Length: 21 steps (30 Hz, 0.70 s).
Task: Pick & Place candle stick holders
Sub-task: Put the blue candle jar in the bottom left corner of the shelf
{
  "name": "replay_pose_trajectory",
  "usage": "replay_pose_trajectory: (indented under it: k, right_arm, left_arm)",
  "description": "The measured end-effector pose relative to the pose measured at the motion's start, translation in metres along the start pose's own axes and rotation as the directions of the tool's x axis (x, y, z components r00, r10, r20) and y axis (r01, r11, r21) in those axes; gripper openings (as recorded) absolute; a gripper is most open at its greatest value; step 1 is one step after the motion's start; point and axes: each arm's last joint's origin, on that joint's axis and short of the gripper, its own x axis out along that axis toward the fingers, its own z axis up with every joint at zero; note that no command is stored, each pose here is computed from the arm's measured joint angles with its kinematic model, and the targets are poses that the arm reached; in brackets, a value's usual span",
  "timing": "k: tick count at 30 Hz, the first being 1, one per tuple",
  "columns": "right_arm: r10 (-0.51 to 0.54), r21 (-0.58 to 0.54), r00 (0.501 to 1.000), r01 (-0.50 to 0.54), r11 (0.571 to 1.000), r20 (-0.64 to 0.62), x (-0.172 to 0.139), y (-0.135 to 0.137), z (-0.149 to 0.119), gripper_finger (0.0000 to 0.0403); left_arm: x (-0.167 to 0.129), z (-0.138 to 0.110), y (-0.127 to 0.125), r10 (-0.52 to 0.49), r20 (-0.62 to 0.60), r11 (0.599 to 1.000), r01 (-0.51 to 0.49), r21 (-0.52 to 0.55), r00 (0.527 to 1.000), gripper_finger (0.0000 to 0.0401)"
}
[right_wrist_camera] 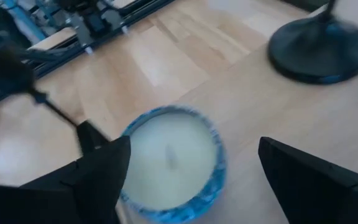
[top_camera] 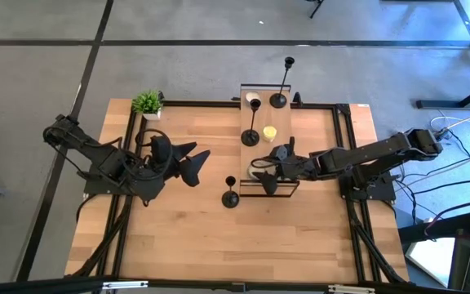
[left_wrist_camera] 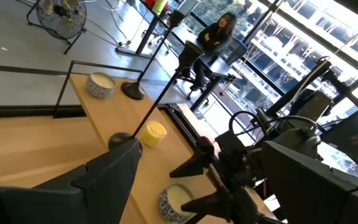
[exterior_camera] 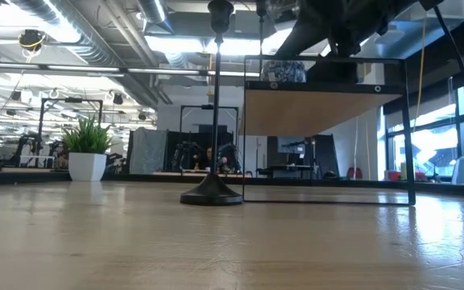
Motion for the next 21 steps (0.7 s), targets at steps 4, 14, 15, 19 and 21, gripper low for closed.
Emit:
replay_pose_trajectory:
  k: [4, 14, 15, 19, 21]
  right_arm:
    - [-0.014, 0.011, 1.0, 0.014, 1.0, 0.005, 0.001, -0.003, 0.002, 0.0373]
    - [0.01, 0.033, 0.999, -0.012, 0.999, 0.038, 0.002, -0.001, 0.006, 0.038]
    - [0.014, 0.035, 0.999, -0.016, 0.999, 0.044, 0.001, 0.0, 0.006, 0.038]
    - [0.017, 0.016, 0.998, -0.018, 1.0, 0.065, -0.001, 0.003, 0.013, 0.038]
    - [0.001, -0.006, 0.997, 0.0, 1.0, 0.08, -0.003, 0.005, 0.018, 0.038]
  left_arm:
    - [0.0, 0.001, -0.002, -0.01, 0.004, 1.0, 0.01, -0.005, 1.0, 0.0333]
    - [-0.002, 0.006, -0.003, -0.03, 0.002, 1.0, 0.03, -0.005, 1.0, 0.0333]
    - [-0.002, 0.006, -0.003, -0.031, 0.002, 1.0, 0.031, -0.006, 1.0, 0.0333]
    - [-0.003, 0.007, -0.003, -0.037, -0.003, 0.999, 0.037, -0.002, 0.999, 0.0333]
    - [-0.004, 0.008, -0.002, -0.036, 0.002, 0.999, 0.036, -0.004, 0.999, 0.0333]
